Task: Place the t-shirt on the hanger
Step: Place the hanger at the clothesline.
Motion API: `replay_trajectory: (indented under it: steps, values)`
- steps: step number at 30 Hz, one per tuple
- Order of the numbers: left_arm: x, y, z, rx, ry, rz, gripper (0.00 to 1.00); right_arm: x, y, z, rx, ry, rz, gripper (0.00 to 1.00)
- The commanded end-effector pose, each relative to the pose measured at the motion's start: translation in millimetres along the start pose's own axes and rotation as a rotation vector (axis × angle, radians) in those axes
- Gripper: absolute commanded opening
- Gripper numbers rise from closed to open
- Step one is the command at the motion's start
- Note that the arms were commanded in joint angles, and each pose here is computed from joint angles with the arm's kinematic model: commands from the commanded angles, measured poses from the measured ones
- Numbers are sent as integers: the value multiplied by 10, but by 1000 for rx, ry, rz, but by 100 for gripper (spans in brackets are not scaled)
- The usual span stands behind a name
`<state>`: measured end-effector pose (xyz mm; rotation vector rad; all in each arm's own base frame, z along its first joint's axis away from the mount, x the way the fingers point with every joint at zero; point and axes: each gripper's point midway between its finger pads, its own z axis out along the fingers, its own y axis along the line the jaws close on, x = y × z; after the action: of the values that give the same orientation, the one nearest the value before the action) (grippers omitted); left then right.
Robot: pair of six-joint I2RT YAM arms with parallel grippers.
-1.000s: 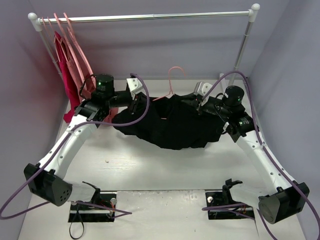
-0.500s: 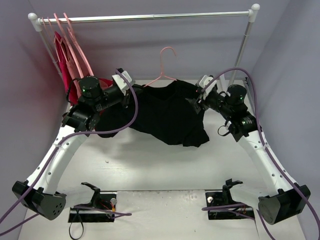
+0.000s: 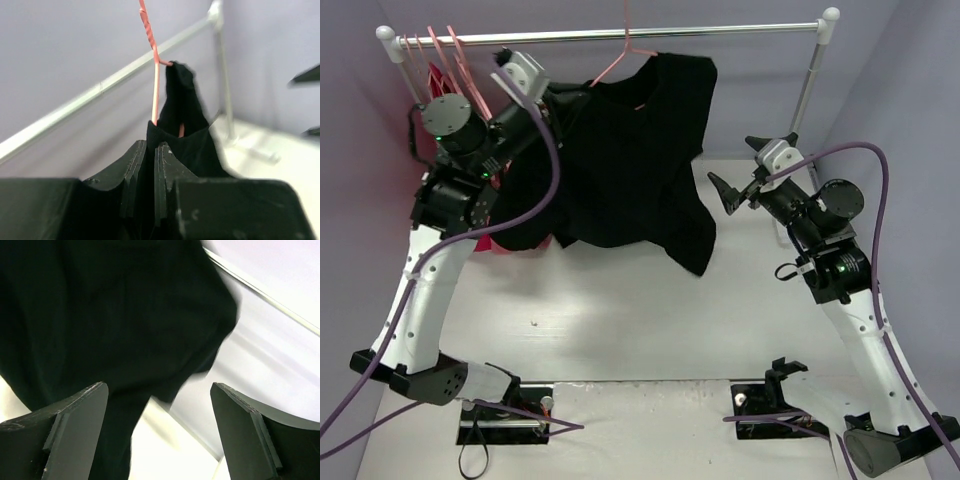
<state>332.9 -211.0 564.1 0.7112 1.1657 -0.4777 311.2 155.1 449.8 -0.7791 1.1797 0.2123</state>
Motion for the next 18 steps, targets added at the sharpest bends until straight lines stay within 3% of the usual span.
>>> replay_trajectory:
  steps: [1, 6, 8, 9, 10, 12, 18]
  values:
    - [-982, -305, -317, 139, -222, -23, 0, -365, -233, -29, 91, -101, -37, 87]
    - [-974, -714, -446, 352, -194, -151, 0, -362, -306, -81, 144, -101, -41, 86]
    - [-745, -492, -345, 216, -115, -183, 0, -323, -310, -87, 154, -96, -35, 86]
    - [-617, -276, -292, 97, -72, -162, 0, -322, -324, -88, 162, -96, -34, 86]
    - [-310, 44, -294, -99, 45, -187, 0, -311, -323, -84, 163, -93, -30, 86]
    - [-165, 143, -219, -137, 113, -196, 0, -296, -310, -77, 158, -91, -18, 86]
    - [-59, 205, -67, -176, 99, -306, 0, -269, -298, -59, 159, -94, 8, 86]
